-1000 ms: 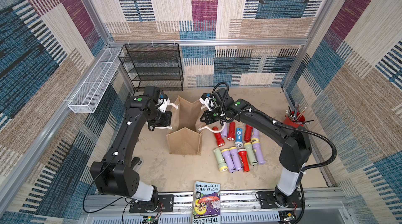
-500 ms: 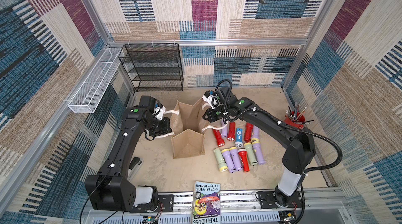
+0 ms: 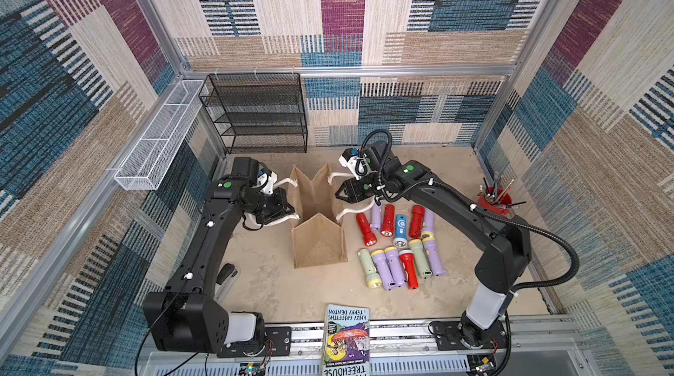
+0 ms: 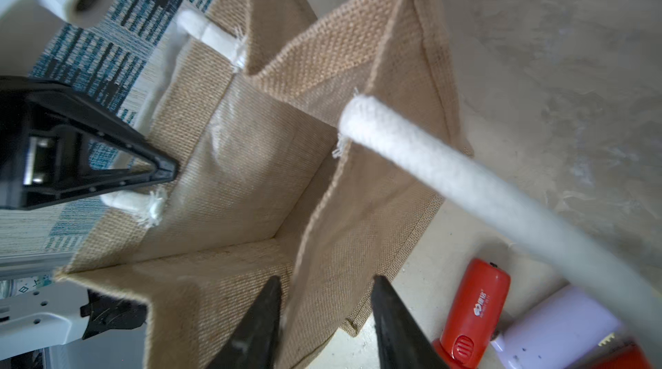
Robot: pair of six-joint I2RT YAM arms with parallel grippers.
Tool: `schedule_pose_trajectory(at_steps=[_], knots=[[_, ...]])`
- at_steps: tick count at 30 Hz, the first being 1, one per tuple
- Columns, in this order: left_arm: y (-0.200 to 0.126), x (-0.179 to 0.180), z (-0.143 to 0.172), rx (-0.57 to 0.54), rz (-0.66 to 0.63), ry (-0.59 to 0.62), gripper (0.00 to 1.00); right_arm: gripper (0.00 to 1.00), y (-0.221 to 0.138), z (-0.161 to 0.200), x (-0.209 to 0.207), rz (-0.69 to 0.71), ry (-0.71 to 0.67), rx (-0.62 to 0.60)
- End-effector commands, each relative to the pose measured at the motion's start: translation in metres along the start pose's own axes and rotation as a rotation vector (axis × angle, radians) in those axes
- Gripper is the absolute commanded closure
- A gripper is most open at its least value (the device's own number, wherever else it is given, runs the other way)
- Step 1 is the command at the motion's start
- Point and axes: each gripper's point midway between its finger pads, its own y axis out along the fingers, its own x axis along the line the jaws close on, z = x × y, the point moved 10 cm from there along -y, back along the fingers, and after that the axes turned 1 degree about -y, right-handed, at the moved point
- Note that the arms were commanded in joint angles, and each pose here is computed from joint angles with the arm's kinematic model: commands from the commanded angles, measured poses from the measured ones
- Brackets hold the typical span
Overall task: Put the flashlights into the tote bags
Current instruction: Move the canvas bag to the center of the board, then pick up the flashlight from the center of the board.
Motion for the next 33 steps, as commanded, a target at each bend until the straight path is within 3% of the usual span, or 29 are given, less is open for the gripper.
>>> schedule_pose_trajectory(at_steps=[1, 6, 11, 20, 25, 33], knots=[[-0.001, -0.003, -0.001, 0.008, 0.033, 0.043, 1.0, 0.5, -0.017, -0.008, 0.01, -0.028, -0.003, -0.056], [-0.002, -0.003, 0.001, 0.018, 0.031, 0.073, 1.0, 0.48, -0.044, -0.015, 0.021, -0.005, -0.014, -0.128], [-0.003, -0.008, 0.002, 0.038, 0.094, 0.105, 1.0, 0.46, -0.079, -0.005, 0.015, 0.188, 0.023, -0.22], [0.004, -0.008, 0.001, 0.07, 0.126, 0.129, 1.0, 0.46, -0.138, 0.069, -0.068, 0.488, 0.312, -0.287], [0.002, -0.011, 0.0, 0.07, 0.149, 0.154, 1.0, 0.46, -0.138, 0.106, -0.118, 0.566, 0.433, -0.265], [-0.004, -0.014, 0.005, 0.061, 0.176, 0.198, 1.0, 0.44, -0.112, 0.143, -0.193, 0.56, 0.619, -0.198]])
